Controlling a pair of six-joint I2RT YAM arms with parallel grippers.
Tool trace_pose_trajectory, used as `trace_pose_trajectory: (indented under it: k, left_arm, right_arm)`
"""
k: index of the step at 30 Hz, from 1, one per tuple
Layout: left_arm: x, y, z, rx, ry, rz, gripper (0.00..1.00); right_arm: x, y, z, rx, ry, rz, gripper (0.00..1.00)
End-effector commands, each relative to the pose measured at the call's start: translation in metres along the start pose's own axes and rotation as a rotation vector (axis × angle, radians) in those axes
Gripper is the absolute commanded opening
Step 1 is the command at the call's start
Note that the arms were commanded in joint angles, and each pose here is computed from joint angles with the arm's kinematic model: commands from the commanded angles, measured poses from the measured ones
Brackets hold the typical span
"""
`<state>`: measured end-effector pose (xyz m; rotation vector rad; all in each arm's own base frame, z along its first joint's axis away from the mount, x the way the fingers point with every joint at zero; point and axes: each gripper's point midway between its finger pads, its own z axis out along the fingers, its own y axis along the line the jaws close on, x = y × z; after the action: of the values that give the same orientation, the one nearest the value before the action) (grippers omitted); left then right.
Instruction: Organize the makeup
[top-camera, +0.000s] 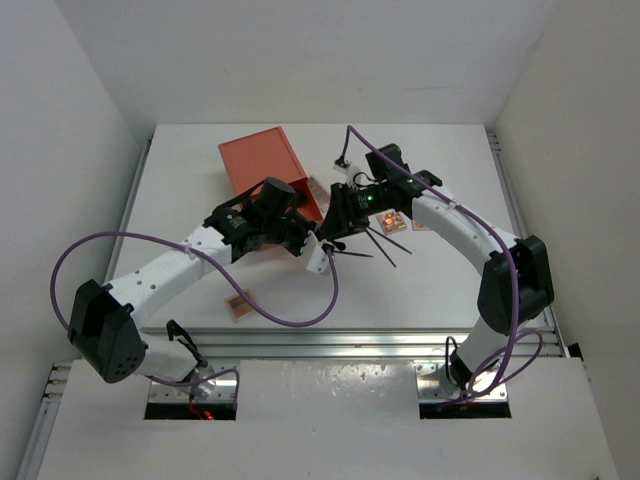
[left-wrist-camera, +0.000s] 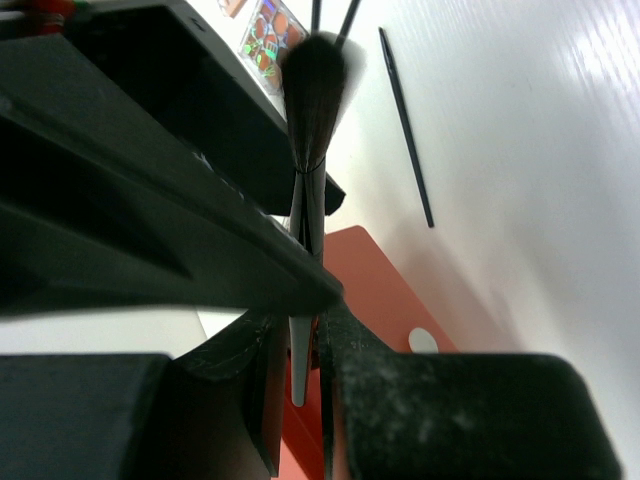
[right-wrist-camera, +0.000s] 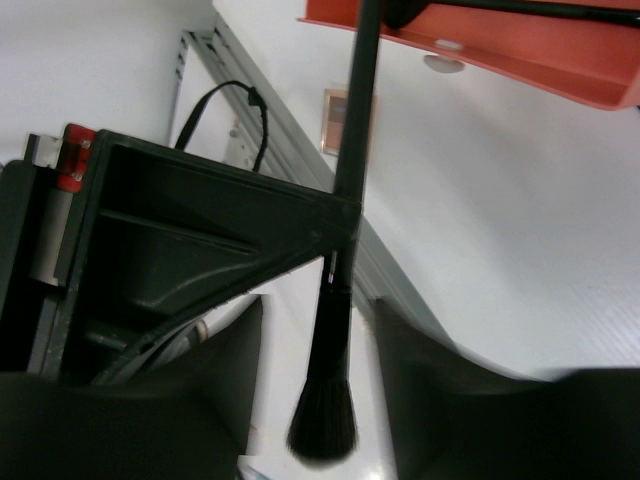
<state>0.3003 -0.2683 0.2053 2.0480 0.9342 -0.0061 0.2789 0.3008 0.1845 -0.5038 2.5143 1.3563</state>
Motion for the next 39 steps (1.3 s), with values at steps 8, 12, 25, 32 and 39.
trace_pose_trajectory:
  k: [8,12,25,32,39]
  left_arm:
    - [0.038,0.032,-0.022,-0.151,0.094,-0.321,0.00]
    - [0.069,0.023,-0.024,-0.157,0.171,-0.497,0.00]
    - [0.139,-0.003,0.007,-0.143,0.281,-0.989,0.04]
    - [0.142,0.013,-0.006,-0.211,0.296,-1.018,0.49]
    - [0.126,0.057,-0.037,-0.336,0.251,-0.987,0.50]
  right_arm:
    - [-0.047,-0.009,-0.067,0.022,-0.254,0.014,0.84]
    - [-0.058,-0.037,-0.101,0.140,-0.370,0.089,0.84]
    - [0.027,-0.141,-0.115,0.623,-0.142,0.176,0.78]
    - [0.047,-0.170,-0.112,0.765,-0.032,0.117,0.65]
    - [0.042,-0.185,-0.096,0.793,0.028,0.116,0.61]
